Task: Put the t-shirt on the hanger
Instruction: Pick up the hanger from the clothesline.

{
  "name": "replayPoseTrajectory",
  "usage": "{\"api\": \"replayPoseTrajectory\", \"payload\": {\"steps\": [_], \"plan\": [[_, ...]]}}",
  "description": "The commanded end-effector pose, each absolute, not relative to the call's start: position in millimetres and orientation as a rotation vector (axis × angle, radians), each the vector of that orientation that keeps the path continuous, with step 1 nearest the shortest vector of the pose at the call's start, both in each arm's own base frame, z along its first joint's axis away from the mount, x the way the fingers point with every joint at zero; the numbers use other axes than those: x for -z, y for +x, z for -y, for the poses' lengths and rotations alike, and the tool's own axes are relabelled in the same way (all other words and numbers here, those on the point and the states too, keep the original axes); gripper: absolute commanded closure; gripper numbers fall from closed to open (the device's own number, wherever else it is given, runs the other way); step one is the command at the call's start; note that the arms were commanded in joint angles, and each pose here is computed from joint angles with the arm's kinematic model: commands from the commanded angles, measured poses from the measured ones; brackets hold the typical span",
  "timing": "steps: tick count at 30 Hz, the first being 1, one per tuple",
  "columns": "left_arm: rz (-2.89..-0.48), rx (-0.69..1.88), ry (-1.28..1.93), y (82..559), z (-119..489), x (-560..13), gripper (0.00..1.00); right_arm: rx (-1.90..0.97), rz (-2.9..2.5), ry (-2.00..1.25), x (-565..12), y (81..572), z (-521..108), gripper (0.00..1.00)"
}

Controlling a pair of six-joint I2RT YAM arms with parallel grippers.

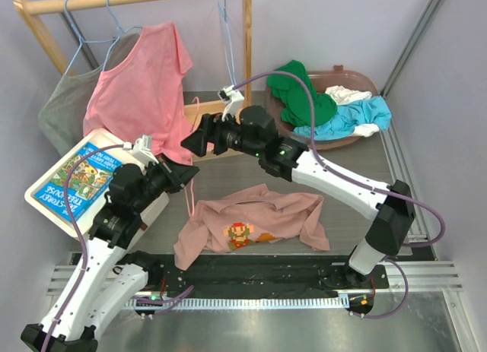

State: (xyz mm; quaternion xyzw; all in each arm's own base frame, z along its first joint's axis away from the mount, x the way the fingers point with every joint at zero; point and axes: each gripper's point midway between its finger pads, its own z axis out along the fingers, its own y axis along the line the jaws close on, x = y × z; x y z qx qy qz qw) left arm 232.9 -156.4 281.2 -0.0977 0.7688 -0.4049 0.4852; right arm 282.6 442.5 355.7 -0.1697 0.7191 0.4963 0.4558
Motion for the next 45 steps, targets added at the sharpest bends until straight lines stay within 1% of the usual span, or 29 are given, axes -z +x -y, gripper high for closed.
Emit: {"api": "replayPoseTrajectory", "payload": {"steps": [1, 3, 6, 8, 9, 11, 12, 14, 15, 16, 17, 18, 19, 20, 21, 23, 24, 26, 27, 28, 30, 32, 33, 34, 35, 40, 43, 44, 45], "plan": [[-1.788, 0.992, -0.244, 237.7, 154.2, -300.7, 1.0, -1.219, -1.721, -0.365, -369.8, 292.0, -457.6, 0.2], [-1.784, 0.991, -0.244, 238.0, 154.2, -301.4, 1.0, -1.204, -1.719, -0.362, -369.6, 294.9, -459.8, 0.25], [-1.783, 0.999, -0.241, 237.8, 155.5, -301.2, 1.0, -1.189, -1.723, -0.369, -365.3, 298.5, -463.6, 0.34], [-1.786, 1.003, -0.228, 236.6, 157.9, -301.0, 1.0, -1.188, -1.727, -0.374, -362.1, 300.0, -466.4, 0.5], [-1.788, 1.002, -0.221, 236.4, 158.6, -300.5, 1.0, -1.193, -1.721, -0.382, -363.1, 298.7, -467.8, 0.66], [-1.798, 0.995, -0.207, 236.1, 160.0, -296.8, 1.0, -1.203, -1.726, -0.388, -361.7, 297.6, -468.6, 0.81], [-1.805, 0.994, -0.206, 236.1, 160.0, -294.2, 1.0, -1.216, -1.726, -0.403, -362.2, 294.3, -469.1, 0.99], [-1.82, 0.981, -0.205, 235.8, 159.3, -290.0, 0.95, -1.226, -1.726, -0.443, -363.1, 285.4, -463.1, 0.99], [-1.845, 0.942, -0.183, 234.1, 156.3, -283.3, 0.81, -1.223, -1.736, -0.456, -360.9, 282.2, -458.7, 0.99], [-1.843, 0.922, -0.158, 232.4, 154.2, -286.1, 0.7, -1.19, -1.76, -0.469, -348.6, 286.5, -448.7, 0.99], [-1.862, 0.897, -0.111, 224.2, 151.9, -283.7, 0.59, -1.207, -1.733, -0.48, -362.3, 280.5, -435.7, 0.99], [-1.851, 0.859, 0.001, 217.8, 151.4, -286.8, 0.4, -1.192, -1.769, -0.495, -353.8, 278.8, -424.3, 0.99], [-1.839, 0.85, 0.081, 210.8, 152.4, -290.2, 0.32, -1.181, -1.768, -0.515, -352.6, 278.3, -412.0, 0.99], [-1.837, 0.84, 0.141, 200.3, 151.2, -296.7, 0.25, -1.144, -1.814, -0.499, -336.0, 288.1, -391.5, 0.99], [-1.795, 0.822, 0.261, 188.0, 151.2, -303.6, 0.13, -1.192, -1.806, -0.55, -342.8, 275.0, -375.9, 0.99], [-1.742, 0.782, 0.345, 175.1, 145.9, -316.6, 0.07, -1.147, -1.841, -0.617, -323.3, 277.8, -346.9, 0.99], [-1.693, 0.766, 0.411, 167.5, 145.1, -323.8, 0.04, -1.214, -1.839, -0.723, -324.8, 253.1, -338.6, 0.99], [-1.604, 0.691, 0.588, 160.3, 145.4, -332.0, 0.03, -1.19, -1.804, -0.912, -315.5, 232.8, -325.8, 0.99], [-1.563, 0.674, 0.652, 157.8, 147.3, -337.6, 0.03, -1.201, -1.822, -0.977, -311.0, 214.6, -316.4, 0.99], [-1.491, 0.648, 0.791, 153.0, 153.4, -338.8, 0.03, -1.251, -1.797, -1.055, -311.6, 196.8, -312.8, 0.99], [-1.43, 0.625, 0.865, 157.0, 158.8, -344.4, 0.02, -1.257, -1.789, -1.148, -302.3, 178.0, -302.6, 0.99], [-1.363, 0.616, 1.001, 161.0, 170.1, -342.1, 0.02, -1.268, -1.749, -1.217, -305.2, 161.1, -294.6, 0.99], [-1.321, 0.621, 1.073, 157.7, 174.9, -340.9, 0.0, -1.262, -1.756, -1.258, -301.4, 153.0, -289.2, 0.99], [-1.271, 0.68, 1.16, 149.1, 184.5, -338.9, 0.0, -1.266, -1.732, -1.29, -306.4, 145.6, -287.6, 0.99], [-1.223, 0.66, 1.224, 148.5, 186.9, -335.8, 0.0, -1.262, -1.728, -1.311, -306.7, 140.9, -285.4, 0.99], [-1.224, 0.73, 1.322, 157.1, 200.8, -315.4, 0.02, -1.253, -1.704, -1.455, -299.8, 108.3, -277.3, 0.99], [-1.213, 0.738, 1.372, 158.9, 206.1, -306.2, 0.07, -1.222, -1.697, -1.542, -290.0, 94.6, -272.6, 0.99], [-1.219, 0.756, 1.397, 158.1, 209.2, -301.5, 0.15, -1.214, -1.679, -1.572, -289.9, 90.0, -273.3, 0.99], [-1.183, 0.761, 1.457, 152.1, 215.0, -296.3, 0.18, -1.194, -1.688, -1.58, -287.3, 90.8, -272.4, 0.99]]}}
